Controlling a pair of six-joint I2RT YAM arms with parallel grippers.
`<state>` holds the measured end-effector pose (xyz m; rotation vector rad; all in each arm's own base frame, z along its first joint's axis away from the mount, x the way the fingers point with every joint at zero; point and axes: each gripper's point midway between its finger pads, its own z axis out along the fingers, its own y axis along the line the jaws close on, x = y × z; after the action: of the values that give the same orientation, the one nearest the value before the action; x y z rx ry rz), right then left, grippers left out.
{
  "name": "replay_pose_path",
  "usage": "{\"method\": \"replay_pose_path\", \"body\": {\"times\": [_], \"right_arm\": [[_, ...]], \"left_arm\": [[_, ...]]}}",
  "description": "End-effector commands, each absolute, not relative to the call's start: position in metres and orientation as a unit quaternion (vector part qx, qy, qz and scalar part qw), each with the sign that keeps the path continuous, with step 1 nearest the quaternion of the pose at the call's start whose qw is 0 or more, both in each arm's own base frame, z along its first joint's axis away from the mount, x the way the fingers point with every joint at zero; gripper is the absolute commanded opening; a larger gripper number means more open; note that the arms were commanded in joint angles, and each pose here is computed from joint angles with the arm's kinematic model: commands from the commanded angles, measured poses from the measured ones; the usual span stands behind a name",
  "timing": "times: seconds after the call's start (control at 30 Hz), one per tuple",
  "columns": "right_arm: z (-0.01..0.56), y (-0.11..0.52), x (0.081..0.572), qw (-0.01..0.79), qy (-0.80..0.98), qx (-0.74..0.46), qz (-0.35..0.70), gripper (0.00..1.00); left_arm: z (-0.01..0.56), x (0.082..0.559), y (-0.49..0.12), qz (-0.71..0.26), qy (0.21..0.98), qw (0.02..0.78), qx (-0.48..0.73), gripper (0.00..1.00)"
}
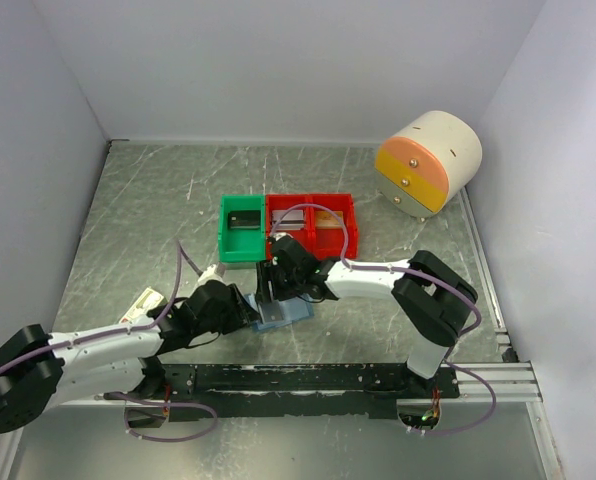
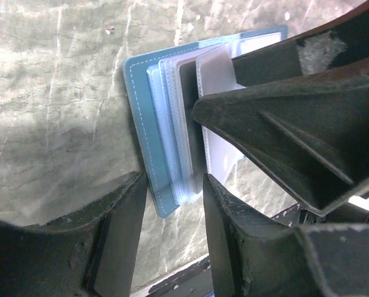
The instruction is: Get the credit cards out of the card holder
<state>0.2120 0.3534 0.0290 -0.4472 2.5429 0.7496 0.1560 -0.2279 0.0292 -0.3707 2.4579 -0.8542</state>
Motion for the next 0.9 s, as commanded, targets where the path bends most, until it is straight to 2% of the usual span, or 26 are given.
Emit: {"method": "replay_pose_path", "body": {"times": [0.0,0.3,0.5,0.87], "right_arm": [[0.015,0.339,0.205,0.205,0.931,-0.158,0.256,0.60],[0.019,0.340,0.206,0.206,0.927,-0.152,0.276,0.60],[0.020,0.340,0.206,0.205,0.925,-0.149,0.283,0.60],[0.022,0.339,0.206,0.206,0.923,-0.148,0.290,0.60]], "left_arm": [[0.049,0.162,-0.234,-0.336,0.890,0.273,-0.143,0.54],[0.062,0.160,-0.234,-0.359,0.878,0.283,-0.140,0.61],[0.065,0.160,-0.249,-0.373,0.879,0.273,-0.118,0.58],[0.091,0.167,-0.266,-0.410,0.860,0.291,-0.095,0.58]]}}
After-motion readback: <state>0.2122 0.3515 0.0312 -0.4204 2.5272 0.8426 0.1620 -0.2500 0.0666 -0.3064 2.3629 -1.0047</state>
